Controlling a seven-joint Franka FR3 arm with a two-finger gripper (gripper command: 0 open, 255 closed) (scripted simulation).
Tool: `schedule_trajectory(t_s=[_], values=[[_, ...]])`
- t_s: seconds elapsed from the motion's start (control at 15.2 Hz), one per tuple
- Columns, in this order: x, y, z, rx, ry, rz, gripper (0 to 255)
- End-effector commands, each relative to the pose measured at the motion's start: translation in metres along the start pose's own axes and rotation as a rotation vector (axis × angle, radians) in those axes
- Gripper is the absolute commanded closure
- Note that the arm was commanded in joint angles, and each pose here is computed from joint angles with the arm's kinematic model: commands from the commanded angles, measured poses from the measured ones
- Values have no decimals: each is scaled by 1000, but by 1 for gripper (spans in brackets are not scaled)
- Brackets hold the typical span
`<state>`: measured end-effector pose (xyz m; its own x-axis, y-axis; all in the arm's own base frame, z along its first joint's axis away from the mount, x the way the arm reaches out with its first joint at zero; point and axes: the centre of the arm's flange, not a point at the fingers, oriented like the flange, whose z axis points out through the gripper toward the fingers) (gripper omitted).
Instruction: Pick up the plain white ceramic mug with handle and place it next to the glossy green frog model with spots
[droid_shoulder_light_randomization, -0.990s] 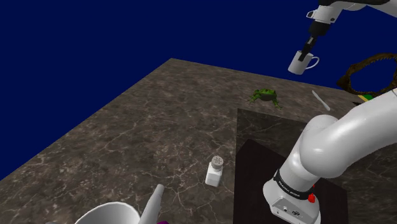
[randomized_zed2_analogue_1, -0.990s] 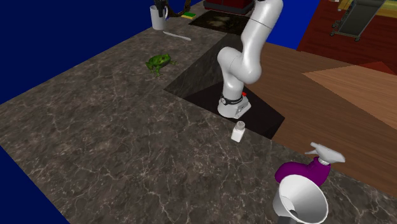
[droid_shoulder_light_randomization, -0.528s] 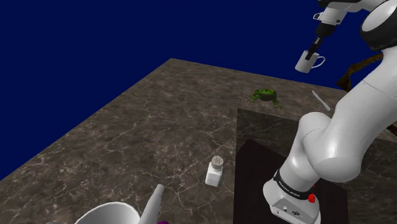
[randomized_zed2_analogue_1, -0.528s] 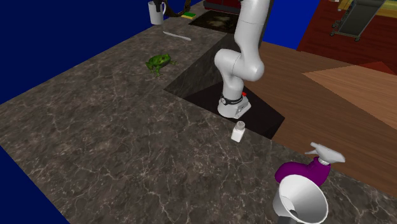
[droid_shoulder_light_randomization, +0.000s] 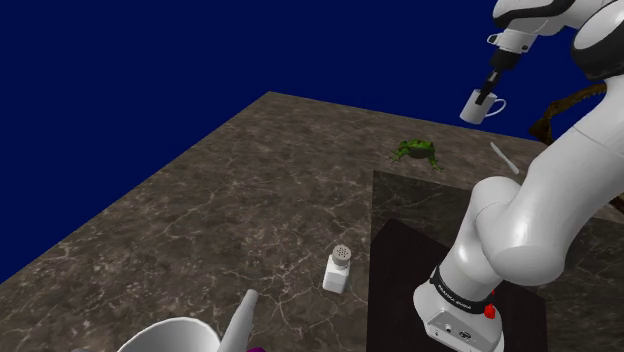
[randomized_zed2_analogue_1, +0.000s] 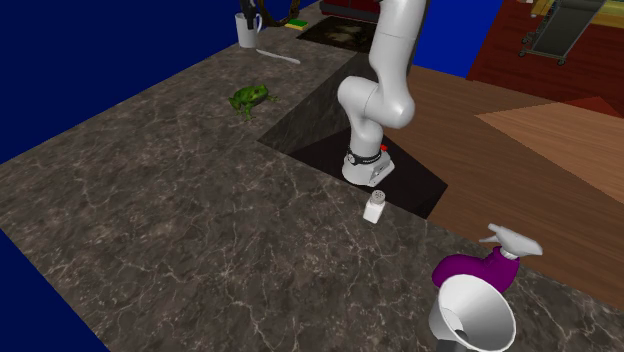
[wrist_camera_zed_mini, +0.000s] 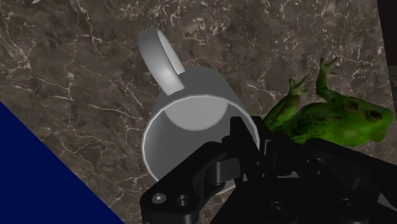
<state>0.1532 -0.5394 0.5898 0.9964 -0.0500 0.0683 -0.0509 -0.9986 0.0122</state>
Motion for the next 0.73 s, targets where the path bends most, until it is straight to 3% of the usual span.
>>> schedule_trajectory(t_s=[0.0, 0.66], values=[[-1, 0, 11, 0, 0, 0, 255], [-5, -1, 64, 0, 0, 0, 255]])
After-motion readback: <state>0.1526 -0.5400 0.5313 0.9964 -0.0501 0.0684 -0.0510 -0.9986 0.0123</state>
